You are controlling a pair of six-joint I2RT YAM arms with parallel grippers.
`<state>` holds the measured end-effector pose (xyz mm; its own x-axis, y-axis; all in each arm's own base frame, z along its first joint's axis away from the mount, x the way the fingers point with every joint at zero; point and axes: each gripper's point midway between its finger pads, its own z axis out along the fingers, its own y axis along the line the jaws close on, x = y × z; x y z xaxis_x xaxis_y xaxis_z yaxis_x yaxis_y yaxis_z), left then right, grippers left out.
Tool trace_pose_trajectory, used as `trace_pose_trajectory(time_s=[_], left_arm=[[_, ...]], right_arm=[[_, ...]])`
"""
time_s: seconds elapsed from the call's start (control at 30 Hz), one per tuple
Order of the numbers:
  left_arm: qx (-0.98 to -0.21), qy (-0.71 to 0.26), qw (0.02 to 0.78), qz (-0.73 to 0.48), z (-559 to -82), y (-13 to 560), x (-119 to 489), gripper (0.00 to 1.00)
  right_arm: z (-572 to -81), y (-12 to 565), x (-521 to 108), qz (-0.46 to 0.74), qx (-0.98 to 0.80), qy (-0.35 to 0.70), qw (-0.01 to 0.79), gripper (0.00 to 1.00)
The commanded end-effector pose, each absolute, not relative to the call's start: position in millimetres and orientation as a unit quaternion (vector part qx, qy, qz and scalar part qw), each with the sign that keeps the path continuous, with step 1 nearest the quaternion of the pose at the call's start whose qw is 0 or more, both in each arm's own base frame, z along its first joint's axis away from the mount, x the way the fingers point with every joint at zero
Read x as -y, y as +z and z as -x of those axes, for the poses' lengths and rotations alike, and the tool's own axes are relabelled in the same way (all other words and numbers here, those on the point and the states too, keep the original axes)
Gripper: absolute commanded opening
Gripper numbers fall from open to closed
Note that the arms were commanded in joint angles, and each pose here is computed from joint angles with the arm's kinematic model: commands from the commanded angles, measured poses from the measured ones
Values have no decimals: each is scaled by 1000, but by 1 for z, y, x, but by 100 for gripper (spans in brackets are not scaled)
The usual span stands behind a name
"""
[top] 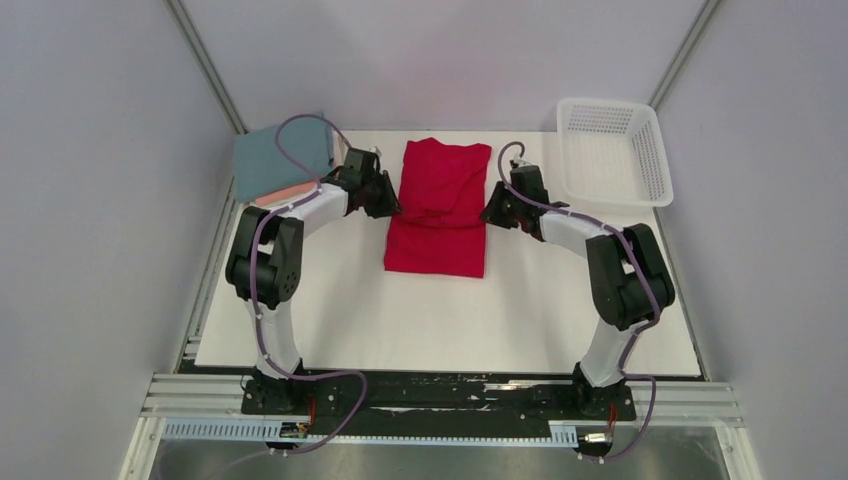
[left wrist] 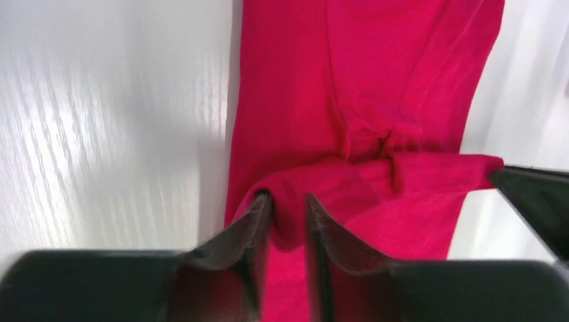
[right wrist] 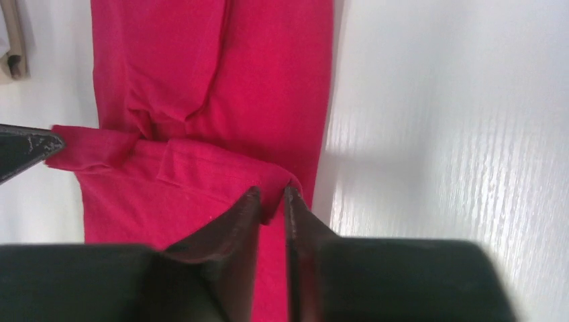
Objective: Fold and stack the t-shirts
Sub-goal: Fold the folded rectangular tshirt in 1/3 of the way
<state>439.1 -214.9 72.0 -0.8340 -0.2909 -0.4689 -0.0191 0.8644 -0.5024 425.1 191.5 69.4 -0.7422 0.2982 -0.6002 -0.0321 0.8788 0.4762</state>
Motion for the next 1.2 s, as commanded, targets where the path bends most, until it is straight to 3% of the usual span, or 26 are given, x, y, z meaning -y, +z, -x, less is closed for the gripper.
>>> trace_pose_trajectory(time_s=[0.0,0.03,0.07,0.13,0.2,0.47,0.63,0.87,1.03,1.17], left_arm=[[-914,-274,295,57,-461,91,224,48],[-912,-277,299,55,-464,95,223,57],[-908,-280,308,54,-469,106,222,76],[-902,-284,322,49,-471,124,219,97],[-898,-277,337,51,-468,139,212,100],[-897,-224,356,137,-397,139,163,100],[-902,-204,333,187,-332,97,137,100],[-904,-230,302,195,-282,70,135,100],[-905,-232,301,190,-278,69,135,100],[-905,-239,302,179,-283,75,139,100]], right_arm=[[-463,101,-195,-55,-877,278,388,27],[-465,105,-196,-50,-875,285,389,39],[-466,112,-197,-44,-872,287,393,56],[-461,119,-196,-38,-875,285,389,84],[-450,122,-194,-34,-880,280,383,98],[-371,107,-251,81,-887,294,347,100],[-365,79,-293,114,-892,310,308,100],[-453,87,-305,104,-882,252,384,100],[-520,89,-286,82,-878,197,428,100],[-534,108,-279,95,-874,191,436,100]])
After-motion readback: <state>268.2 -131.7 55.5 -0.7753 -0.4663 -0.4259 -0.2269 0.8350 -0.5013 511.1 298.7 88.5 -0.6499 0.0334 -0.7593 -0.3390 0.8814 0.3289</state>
